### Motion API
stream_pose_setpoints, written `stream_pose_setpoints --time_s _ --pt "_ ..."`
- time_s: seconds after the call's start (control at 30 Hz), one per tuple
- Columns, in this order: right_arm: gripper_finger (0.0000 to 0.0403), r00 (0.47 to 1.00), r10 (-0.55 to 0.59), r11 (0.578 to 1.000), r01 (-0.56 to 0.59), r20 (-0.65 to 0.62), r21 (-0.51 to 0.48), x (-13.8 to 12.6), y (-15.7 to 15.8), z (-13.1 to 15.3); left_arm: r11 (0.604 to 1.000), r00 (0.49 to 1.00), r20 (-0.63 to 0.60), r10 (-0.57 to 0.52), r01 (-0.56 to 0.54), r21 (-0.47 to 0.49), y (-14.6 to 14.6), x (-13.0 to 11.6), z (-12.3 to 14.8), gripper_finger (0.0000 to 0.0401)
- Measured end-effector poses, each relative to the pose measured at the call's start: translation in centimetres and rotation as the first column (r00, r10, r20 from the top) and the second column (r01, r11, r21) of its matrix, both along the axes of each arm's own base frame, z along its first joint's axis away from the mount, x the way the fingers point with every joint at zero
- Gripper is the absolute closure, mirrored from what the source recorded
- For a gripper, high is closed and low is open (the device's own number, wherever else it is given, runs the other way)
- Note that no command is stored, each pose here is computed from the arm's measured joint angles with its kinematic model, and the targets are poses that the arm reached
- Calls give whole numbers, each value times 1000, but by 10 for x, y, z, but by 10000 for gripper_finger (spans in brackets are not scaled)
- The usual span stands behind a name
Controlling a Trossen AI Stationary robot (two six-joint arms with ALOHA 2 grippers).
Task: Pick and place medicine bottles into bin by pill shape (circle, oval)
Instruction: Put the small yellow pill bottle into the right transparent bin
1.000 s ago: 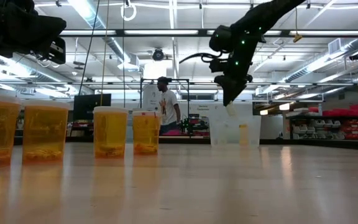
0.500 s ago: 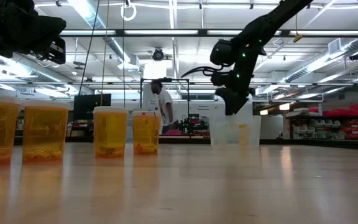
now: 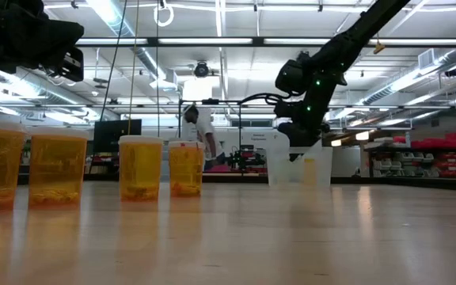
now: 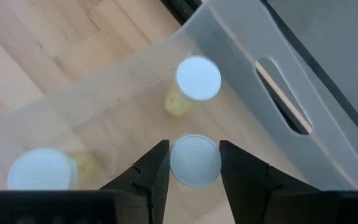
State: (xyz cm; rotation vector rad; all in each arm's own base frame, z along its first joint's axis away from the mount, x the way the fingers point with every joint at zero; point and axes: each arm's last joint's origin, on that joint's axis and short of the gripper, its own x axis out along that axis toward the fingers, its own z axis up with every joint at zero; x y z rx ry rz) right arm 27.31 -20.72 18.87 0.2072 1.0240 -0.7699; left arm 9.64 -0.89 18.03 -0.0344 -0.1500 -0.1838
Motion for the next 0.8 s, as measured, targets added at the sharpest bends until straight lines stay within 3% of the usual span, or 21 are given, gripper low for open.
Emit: stream_pose_setpoints --time_s 0.8 --pt "244 1000 -5 1000 5 9 12 -1 0 0 1000 1000 0 0 0 0 0 0 0 367"
